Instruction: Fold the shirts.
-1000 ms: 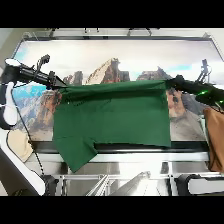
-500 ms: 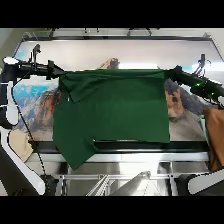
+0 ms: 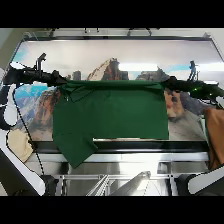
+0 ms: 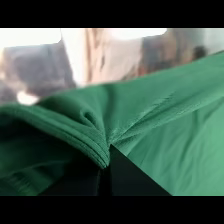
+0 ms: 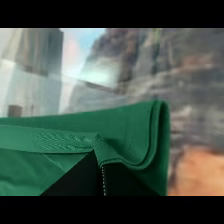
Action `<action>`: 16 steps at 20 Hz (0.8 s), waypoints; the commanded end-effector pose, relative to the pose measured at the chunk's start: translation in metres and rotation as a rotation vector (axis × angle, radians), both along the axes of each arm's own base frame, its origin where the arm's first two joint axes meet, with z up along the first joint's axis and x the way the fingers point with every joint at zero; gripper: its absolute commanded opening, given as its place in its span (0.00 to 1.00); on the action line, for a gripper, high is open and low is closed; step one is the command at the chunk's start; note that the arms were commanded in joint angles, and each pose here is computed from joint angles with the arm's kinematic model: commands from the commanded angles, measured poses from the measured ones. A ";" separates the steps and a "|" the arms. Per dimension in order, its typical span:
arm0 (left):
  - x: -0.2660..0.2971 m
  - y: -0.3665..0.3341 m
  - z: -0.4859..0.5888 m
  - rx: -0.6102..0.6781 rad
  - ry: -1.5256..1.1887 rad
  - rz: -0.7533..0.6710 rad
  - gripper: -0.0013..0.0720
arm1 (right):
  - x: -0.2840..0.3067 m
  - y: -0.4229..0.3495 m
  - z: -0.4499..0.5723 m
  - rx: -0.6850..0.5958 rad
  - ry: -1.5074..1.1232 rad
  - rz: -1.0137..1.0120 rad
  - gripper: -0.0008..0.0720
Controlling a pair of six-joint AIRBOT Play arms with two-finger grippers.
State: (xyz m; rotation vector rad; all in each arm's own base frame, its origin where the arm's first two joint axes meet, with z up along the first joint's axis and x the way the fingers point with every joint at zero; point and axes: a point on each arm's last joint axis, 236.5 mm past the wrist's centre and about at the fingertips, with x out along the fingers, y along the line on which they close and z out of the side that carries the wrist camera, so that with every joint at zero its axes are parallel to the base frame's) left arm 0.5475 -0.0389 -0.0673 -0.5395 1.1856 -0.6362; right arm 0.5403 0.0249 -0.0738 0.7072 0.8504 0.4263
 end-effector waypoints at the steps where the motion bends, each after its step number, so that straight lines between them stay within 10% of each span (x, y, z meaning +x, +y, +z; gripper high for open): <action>1: -0.019 0.003 -0.015 0.059 0.056 -0.060 0.05 | -0.007 -0.001 -0.023 -0.014 0.052 0.015 0.04; 10: -0.038 -0.007 -0.013 0.033 0.110 -0.130 0.05 | -0.012 0.002 -0.032 -0.010 0.072 0.030 0.15; 12: -0.045 -0.008 -0.005 0.021 0.129 -0.154 0.52 | -0.019 0.005 -0.025 0.002 0.073 0.071 0.56; 14: -0.049 -0.005 0.009 0.007 0.171 -0.149 0.74 | -0.034 -0.004 -0.015 -0.025 0.101 0.110 0.56; 16: -0.058 0.004 0.024 -0.012 0.243 -0.127 0.74 | -0.057 -0.026 -0.005 -0.076 0.174 0.126 0.56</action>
